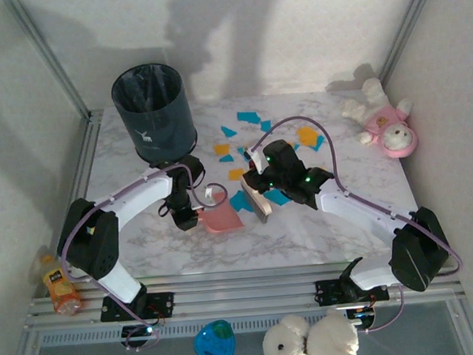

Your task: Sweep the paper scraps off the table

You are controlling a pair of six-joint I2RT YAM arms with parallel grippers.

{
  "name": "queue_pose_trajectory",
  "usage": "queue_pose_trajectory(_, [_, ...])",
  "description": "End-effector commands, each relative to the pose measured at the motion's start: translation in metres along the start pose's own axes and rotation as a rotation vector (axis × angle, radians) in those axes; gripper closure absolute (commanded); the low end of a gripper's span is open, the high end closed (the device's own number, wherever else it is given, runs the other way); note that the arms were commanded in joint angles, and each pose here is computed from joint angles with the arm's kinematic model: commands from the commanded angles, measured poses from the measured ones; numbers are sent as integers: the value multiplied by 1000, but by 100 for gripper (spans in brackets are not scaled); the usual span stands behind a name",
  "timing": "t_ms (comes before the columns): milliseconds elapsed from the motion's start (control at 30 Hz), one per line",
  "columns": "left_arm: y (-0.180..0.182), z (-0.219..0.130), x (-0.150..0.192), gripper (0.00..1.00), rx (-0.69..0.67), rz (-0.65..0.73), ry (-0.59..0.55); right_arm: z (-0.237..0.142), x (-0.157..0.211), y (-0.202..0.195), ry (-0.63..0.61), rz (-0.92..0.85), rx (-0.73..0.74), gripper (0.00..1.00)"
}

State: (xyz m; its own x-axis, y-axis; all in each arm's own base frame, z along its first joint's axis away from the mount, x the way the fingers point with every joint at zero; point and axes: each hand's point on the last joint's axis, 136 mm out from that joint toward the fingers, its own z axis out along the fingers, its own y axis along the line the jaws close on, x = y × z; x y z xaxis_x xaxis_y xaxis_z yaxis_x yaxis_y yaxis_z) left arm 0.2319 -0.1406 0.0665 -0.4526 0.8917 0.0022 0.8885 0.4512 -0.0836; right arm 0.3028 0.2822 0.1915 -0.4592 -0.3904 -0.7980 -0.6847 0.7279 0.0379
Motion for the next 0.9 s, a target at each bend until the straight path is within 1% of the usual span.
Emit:
queue_pose_trajectory(0, [-5, -1, 2, 82, 25, -2, 27, 0, -13, 17, -23, -13, -81, 100])
queue_pose_trajectory(100, [-5, -2, 1, 82, 26, -5, 23, -5, -20, 34, -56, -20, -147, 100])
queue_pose_trajectory(200, [-5, -1, 1, 82, 26, -3, 24, -13, -30, 34, -97, -7, -143, 100])
queue_pose_trajectory(267, [-5, -2, 1, 82, 26, 1, 23, -19, -35, 29, -118, -2, -115, 100])
queue_pose_trajectory(400, [-5, -2, 2, 82, 23, 8, 22, -31, -40, 11, -141, 11, -5, 100])
queue_pose_trajectory(567, [-7, -7, -1, 82, 21, 28, -3, -42, -34, -20, -142, 29, 174, 100])
queue_pose_trajectory(733, [-11, -9, -3, 82, 26, 42, -17, -52, -14, -56, -82, 35, 390, 100])
queue_pose_trajectory(800, [-11, -8, -4, 82, 30, 45, -16, -55, -6, -66, -60, 38, 449, 100])
queue_pose_trajectory(867, [-11, -8, -5, 82, 33, 46, -17, -57, 2, -70, -44, 35, 477, 100])
